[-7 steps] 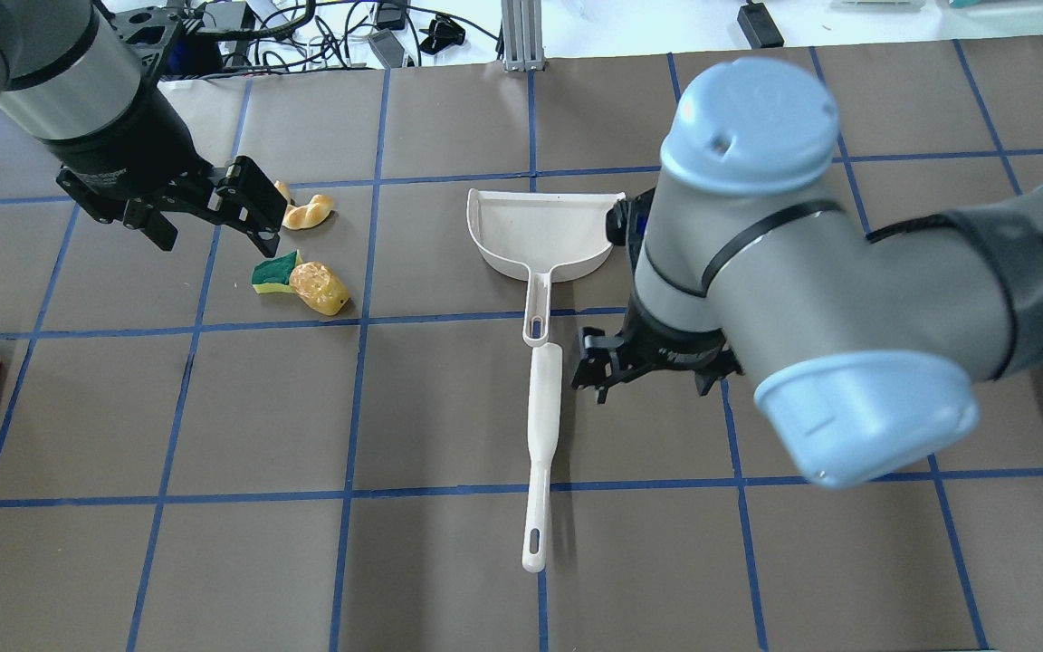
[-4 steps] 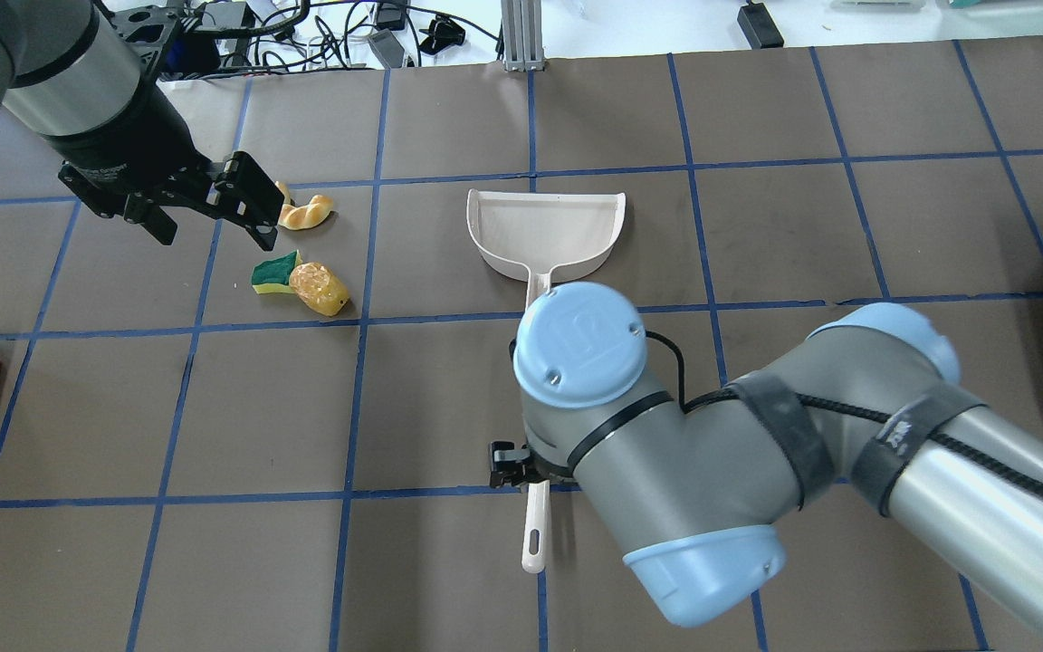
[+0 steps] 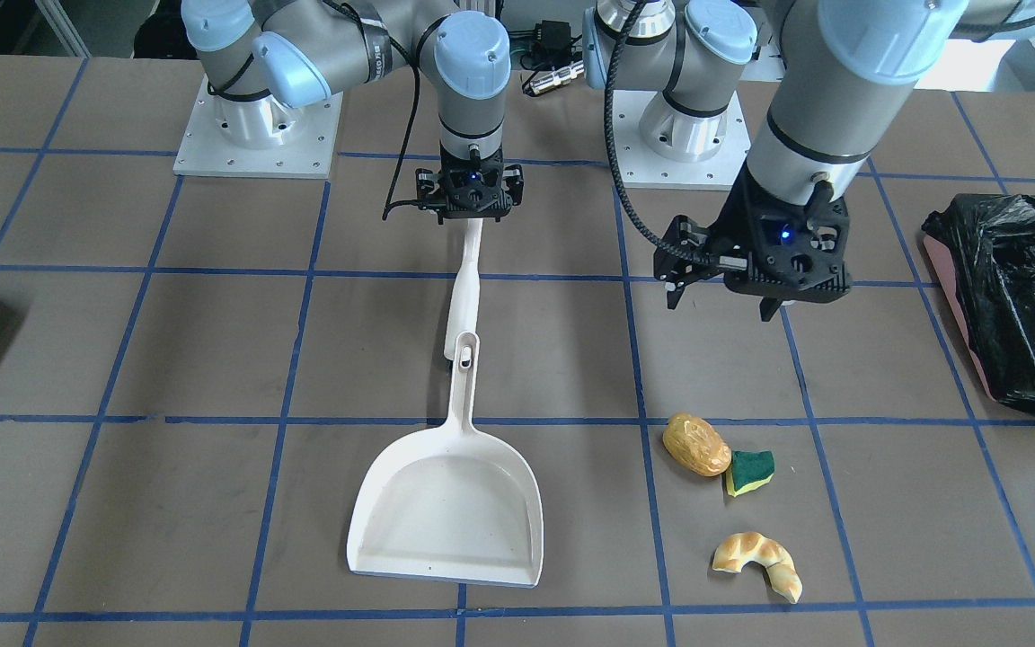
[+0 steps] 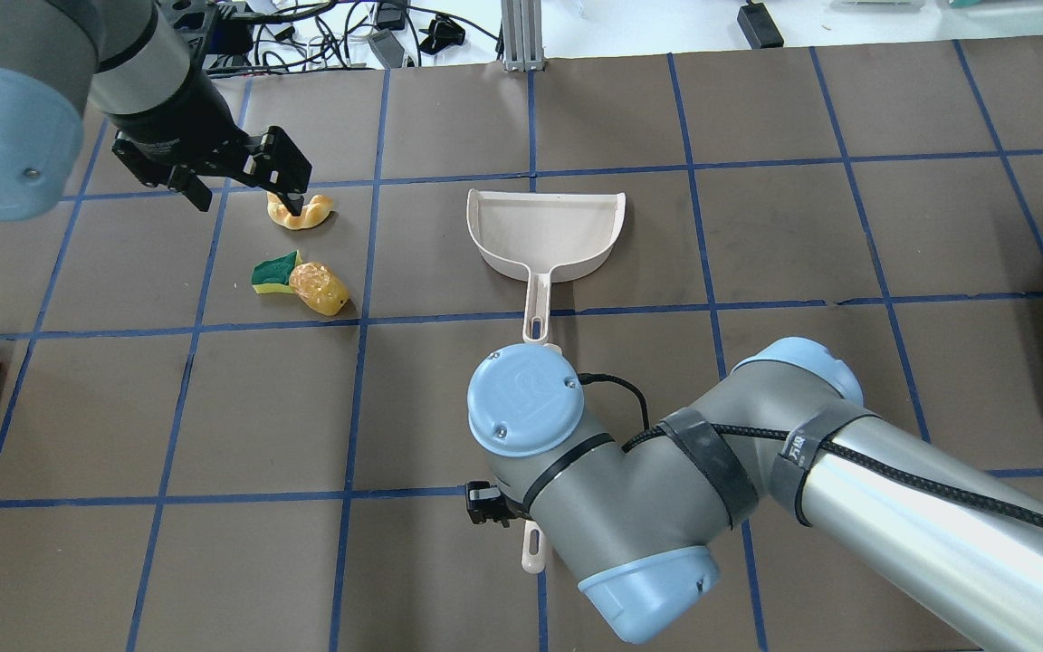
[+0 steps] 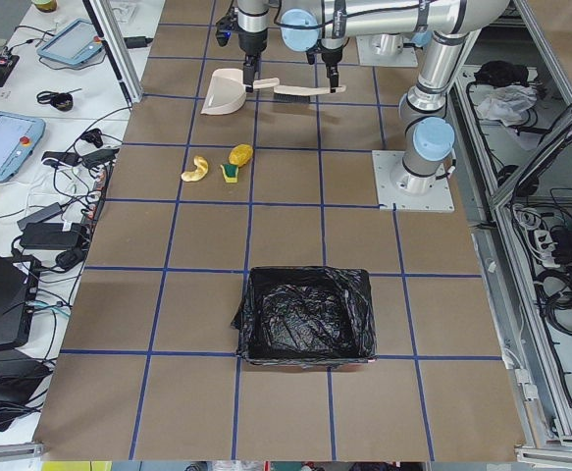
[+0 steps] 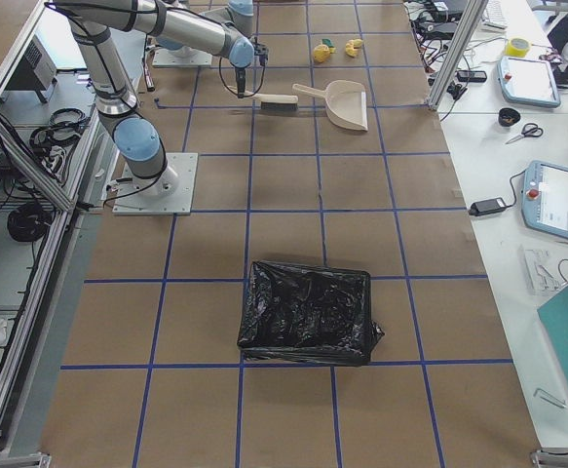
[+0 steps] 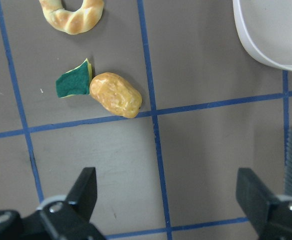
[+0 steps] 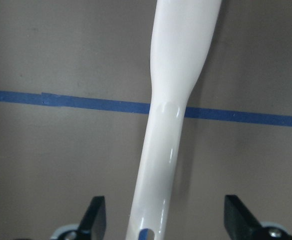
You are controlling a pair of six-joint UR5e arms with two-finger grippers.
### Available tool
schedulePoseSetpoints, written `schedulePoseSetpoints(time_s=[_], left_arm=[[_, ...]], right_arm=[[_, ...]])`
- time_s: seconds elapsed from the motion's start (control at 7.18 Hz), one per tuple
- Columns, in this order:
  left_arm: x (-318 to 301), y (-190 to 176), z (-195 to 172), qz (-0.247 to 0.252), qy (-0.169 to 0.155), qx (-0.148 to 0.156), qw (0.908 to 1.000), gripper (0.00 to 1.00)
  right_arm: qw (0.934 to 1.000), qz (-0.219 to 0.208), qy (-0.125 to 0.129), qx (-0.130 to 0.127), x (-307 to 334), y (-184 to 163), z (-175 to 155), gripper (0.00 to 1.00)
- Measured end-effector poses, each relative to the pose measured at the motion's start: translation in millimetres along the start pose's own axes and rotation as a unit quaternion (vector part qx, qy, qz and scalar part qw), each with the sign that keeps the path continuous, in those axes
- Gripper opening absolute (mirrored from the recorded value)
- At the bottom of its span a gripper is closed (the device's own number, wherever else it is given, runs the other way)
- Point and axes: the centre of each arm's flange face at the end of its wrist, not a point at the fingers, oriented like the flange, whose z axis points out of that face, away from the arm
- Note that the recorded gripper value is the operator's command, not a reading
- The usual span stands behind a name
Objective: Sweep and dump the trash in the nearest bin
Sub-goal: 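Reach the left gripper to the white dustpan handle and grasp it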
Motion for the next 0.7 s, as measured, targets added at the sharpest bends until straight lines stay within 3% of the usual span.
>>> schedulePoseSetpoints(time_s=[0.42,0.7], left_arm=[[81.9,-29.6,55.9,0.029,0.008,-0.001,0.9995,1.00],[131.1,-43.3,95.2,0.034,0.011,-0.008,0.9993,1.00]], right_arm=[[0.9999,0.006,0.002,-0.012,-1.4,-0.5,7.2,0.73],[0.9991,0.034,-0.003,-0.023,-3.3,0.3,12.0,0.73]])
